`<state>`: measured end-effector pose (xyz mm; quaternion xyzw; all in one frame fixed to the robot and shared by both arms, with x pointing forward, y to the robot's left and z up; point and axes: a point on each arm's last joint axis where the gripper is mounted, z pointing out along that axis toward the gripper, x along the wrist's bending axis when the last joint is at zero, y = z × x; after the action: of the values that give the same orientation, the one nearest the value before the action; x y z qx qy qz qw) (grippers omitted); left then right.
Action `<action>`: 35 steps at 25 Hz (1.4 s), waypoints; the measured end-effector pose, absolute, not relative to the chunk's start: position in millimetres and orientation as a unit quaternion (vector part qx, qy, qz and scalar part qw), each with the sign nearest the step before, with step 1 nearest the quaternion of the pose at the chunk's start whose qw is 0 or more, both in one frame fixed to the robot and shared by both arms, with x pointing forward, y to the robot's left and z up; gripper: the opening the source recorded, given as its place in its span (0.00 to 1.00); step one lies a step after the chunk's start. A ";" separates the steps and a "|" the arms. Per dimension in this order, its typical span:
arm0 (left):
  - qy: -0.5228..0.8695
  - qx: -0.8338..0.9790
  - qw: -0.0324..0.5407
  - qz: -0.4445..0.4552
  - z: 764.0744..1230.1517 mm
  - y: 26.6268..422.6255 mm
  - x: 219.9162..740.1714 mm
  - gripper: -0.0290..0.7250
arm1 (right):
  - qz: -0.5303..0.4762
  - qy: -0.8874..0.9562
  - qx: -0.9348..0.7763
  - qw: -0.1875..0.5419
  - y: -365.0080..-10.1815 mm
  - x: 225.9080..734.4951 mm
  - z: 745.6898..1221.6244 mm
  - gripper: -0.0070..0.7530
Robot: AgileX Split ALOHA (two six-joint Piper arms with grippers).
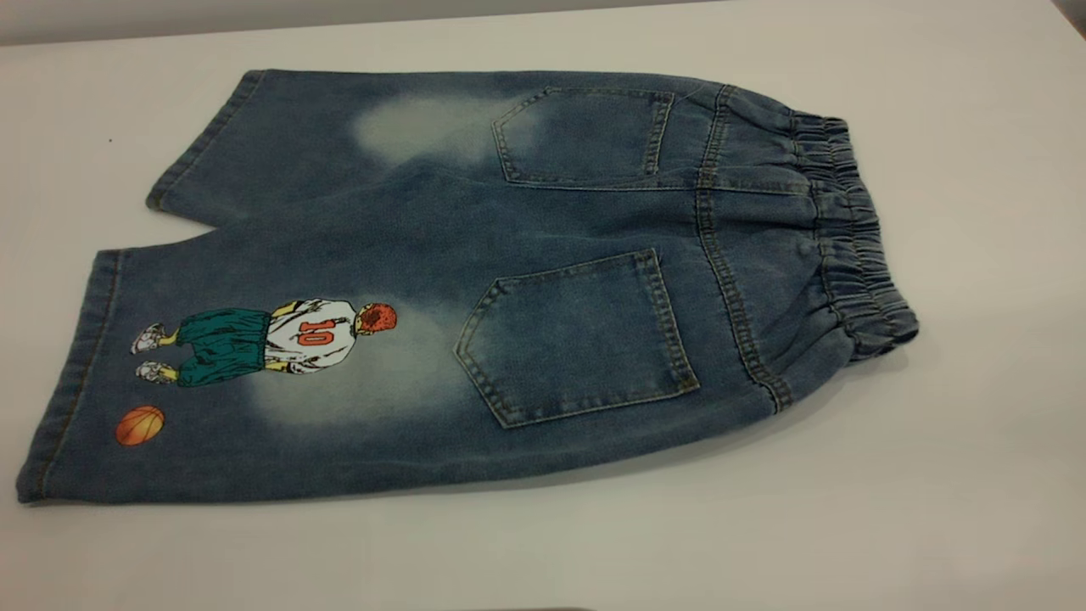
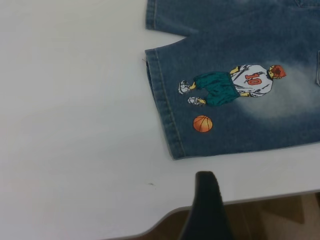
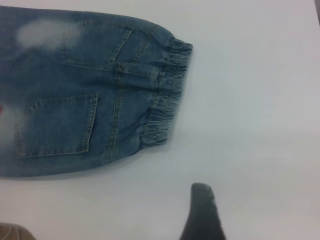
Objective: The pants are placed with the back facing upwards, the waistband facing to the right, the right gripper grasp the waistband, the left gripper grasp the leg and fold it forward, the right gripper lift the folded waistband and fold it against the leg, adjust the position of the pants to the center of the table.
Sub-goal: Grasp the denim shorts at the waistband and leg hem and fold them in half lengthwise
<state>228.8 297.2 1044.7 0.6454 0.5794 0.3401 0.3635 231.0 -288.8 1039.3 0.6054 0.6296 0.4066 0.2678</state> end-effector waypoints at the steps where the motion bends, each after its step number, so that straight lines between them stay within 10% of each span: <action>1: 0.579 0.645 0.363 0.340 1044.7 297.2 228.8 0.70 | 0.407 0.630 0.605 0.268 -288.8 231.0 1039.3 0.60; 20: 0.579 0.646 0.368 0.335 1044.8 296.1 228.8 0.70 | 0.413 0.621 0.616 0.254 -287.6 232.0 1039.5 0.58; 35: 0.559 0.700 0.350 0.276 1086.6 284.8 312.9 0.71 | 0.396 0.667 0.631 0.030 -250.6 328.5 1043.9 0.76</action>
<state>312.9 284.8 1086.6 0.6998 0.5585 0.2756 0.3498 328.5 -250.6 1043.9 0.6307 0.6668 0.3958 0.0298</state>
